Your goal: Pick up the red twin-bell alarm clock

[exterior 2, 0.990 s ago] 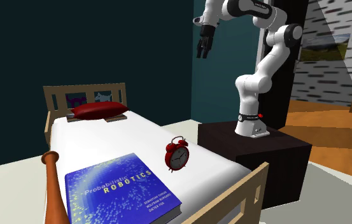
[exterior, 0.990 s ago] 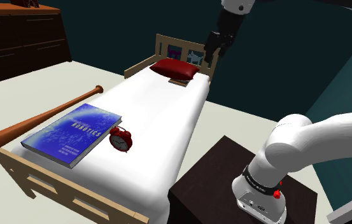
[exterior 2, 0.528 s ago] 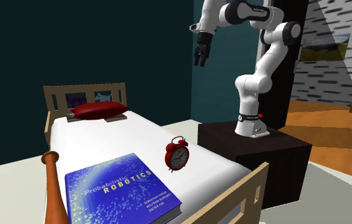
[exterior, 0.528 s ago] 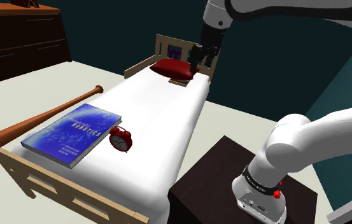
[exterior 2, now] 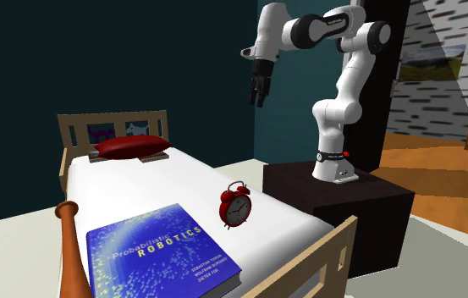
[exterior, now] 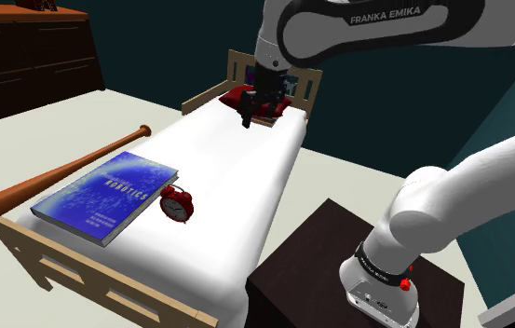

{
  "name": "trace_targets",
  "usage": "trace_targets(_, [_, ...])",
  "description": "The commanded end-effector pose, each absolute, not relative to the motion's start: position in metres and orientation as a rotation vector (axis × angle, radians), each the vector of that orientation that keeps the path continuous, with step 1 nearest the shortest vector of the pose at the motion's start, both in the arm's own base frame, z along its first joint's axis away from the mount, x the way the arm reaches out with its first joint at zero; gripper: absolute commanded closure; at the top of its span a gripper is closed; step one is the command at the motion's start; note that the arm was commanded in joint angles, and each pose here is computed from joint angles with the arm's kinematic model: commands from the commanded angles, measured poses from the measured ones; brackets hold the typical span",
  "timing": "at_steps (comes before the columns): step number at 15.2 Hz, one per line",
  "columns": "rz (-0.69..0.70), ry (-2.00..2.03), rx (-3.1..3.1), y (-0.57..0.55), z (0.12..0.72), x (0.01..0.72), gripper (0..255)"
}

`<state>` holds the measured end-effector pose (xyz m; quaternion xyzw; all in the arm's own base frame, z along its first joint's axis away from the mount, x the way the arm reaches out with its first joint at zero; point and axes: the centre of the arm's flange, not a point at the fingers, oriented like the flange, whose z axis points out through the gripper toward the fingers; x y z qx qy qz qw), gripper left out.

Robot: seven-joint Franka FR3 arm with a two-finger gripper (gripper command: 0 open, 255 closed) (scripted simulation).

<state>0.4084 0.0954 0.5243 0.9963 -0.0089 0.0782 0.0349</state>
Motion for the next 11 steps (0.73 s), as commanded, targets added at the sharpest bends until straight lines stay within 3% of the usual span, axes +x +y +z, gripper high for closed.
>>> trace_targets(1, [0.236,-0.027,3.069,0.110,0.506,0.420,0])
trace_targets(11, [0.207,-0.023,3.099,0.183,0.420,0.485,0])
